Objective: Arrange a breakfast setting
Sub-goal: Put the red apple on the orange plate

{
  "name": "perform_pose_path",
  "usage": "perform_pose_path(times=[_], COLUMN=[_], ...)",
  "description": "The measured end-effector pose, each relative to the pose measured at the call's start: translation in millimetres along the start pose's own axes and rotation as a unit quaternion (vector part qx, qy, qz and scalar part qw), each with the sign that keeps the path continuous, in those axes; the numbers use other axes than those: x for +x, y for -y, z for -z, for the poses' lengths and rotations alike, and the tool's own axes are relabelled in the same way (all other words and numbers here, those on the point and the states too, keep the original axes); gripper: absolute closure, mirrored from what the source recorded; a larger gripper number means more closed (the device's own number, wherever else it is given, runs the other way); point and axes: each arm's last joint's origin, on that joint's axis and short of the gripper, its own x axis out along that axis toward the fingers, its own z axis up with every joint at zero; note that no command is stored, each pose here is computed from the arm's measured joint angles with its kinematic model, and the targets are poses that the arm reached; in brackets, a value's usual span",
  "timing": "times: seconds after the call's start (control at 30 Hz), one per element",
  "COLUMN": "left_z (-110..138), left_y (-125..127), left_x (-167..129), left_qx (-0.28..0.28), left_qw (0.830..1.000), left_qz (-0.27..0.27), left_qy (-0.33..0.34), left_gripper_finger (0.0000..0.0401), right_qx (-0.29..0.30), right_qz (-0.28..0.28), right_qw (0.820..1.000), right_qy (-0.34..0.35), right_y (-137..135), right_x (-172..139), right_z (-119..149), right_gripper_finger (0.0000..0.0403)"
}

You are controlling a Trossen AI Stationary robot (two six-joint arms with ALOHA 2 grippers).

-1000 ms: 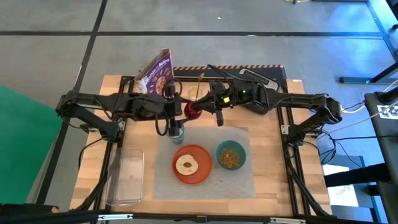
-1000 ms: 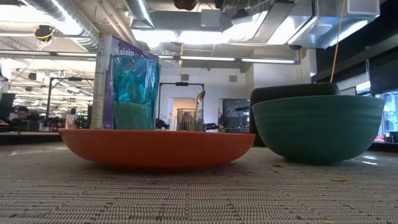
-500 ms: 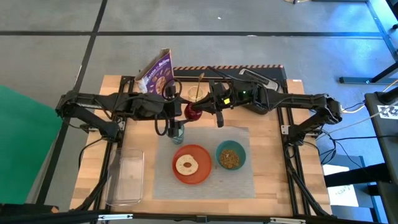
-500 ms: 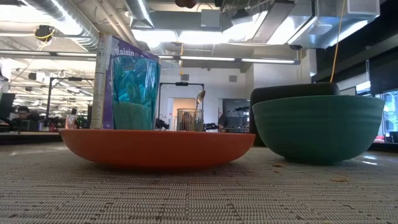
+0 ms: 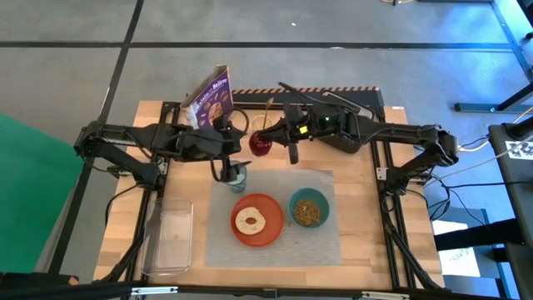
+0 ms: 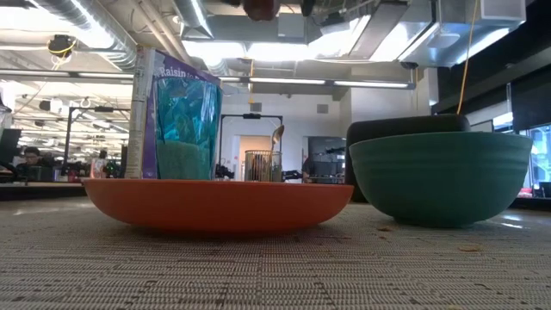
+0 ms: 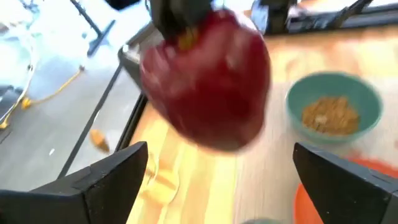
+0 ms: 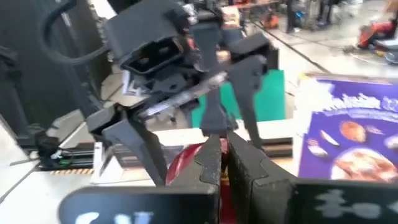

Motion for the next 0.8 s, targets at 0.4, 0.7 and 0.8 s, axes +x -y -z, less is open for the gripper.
perform_pose_path(times=[0.4,0.7,0.8], left_z=[2,3,4], left_y=[-17,-35,-41], left_x=[-40,-53,-50], left_qx=[-0.032,-0.051,-0.057], left_qw=[0.999,0.995,0.993], left_qz=[-0.016,-0.069,-0.092], left_qy=[0.038,0.055,0.049], left_gripper_finger=[0.0007,0.0007,0.0007], right_qx=[0.026,0.038,0.038], right_qz=[-0.043,-0.027,-0.034], right_qw=[0.994,0.997,0.995], right_qy=[-0.093,-0.064,-0.080], right_y=[-27,-53,-54], right_x=[15,18,21], right_z=[55,132,153], right_gripper_finger=[0.0399,0.0399,0.0398])
